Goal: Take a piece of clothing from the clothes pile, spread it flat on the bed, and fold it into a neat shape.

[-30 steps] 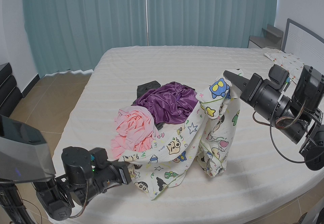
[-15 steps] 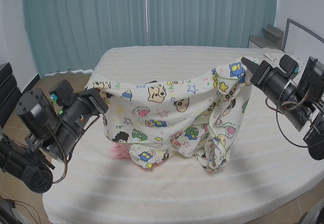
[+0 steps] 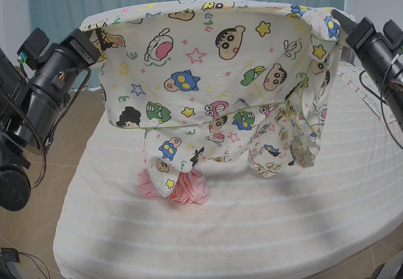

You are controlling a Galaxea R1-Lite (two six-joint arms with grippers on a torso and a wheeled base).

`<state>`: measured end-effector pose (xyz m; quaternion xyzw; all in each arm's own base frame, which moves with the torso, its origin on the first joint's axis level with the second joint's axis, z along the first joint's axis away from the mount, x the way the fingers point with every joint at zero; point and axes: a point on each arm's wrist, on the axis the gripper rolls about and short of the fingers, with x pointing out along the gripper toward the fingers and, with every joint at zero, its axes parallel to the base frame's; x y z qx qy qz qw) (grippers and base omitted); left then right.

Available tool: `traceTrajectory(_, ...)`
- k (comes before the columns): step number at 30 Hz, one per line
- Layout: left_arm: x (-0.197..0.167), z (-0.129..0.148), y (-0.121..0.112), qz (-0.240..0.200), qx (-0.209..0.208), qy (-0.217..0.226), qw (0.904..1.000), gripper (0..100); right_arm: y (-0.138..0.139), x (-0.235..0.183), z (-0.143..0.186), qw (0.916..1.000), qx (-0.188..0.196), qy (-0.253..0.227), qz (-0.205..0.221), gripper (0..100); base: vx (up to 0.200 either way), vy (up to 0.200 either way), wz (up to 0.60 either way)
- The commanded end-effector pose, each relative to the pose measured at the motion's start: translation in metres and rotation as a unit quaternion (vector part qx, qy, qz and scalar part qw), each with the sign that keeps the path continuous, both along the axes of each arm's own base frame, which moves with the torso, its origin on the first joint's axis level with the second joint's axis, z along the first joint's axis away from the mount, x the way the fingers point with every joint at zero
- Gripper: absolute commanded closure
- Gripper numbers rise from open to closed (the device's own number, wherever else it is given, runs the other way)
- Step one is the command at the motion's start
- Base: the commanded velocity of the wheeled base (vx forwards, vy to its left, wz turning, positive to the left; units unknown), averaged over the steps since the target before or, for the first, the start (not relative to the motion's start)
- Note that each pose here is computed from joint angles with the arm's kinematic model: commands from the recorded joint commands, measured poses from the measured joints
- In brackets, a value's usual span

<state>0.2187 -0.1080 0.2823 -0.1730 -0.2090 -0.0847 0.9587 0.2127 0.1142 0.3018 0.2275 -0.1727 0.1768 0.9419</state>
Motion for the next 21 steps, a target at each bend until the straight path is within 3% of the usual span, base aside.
traceTrajectory(1, -0.004, -0.043, 0.0, -0.01, 0.024, 0.073, 0.997, 100, 0.004, 0.003, -0.043, 0.997, -0.033, 0.07, 0.007, 100, 0.0, 0.0, 0.0)
traceTrajectory(5, -0.001, -0.067, -0.004, -0.024, 0.02, 0.119, 0.9924, 100, 0.007, 0.008, -0.065, 0.9931, -0.042, 0.109, 0.01, 100, 0.0, 0.0, 0.0)
traceTrajectory(6, 0.001, -0.085, -0.01, -0.038, 0.006, 0.154, 0.9873, 100, 0.01, 0.012, -0.081, 0.9893, -0.045, 0.138, 0.014, 100, 0.0, 0.0, 0.0)
traceTrajectory(11, 0.013, -0.123, -0.018, -0.046, -0.006, 0.226, 0.973, 100, 0.015, 0.02, -0.101, 0.9829, -0.019, 0.182, 0.023, 100, 0.0, 0.0, 0.0)
traceTrajectory(15, 0.02, -0.138, -0.022, -0.048, -0.024, 0.254, 0.9658, 100, 0.015, 0.021, -0.108, 0.9796, 0.004, 0.199, 0.029, 100, -0.1, 0.0, 0.0)
traceTrajectory(21, 0.015, -0.151, -0.035, -0.07, -0.021, 0.277, 0.9581, 100, 0.015, 0.016, -0.118, 0.9755, -0.002, 0.218, 0.033, 100, -0.2, 0.0, 0.0)
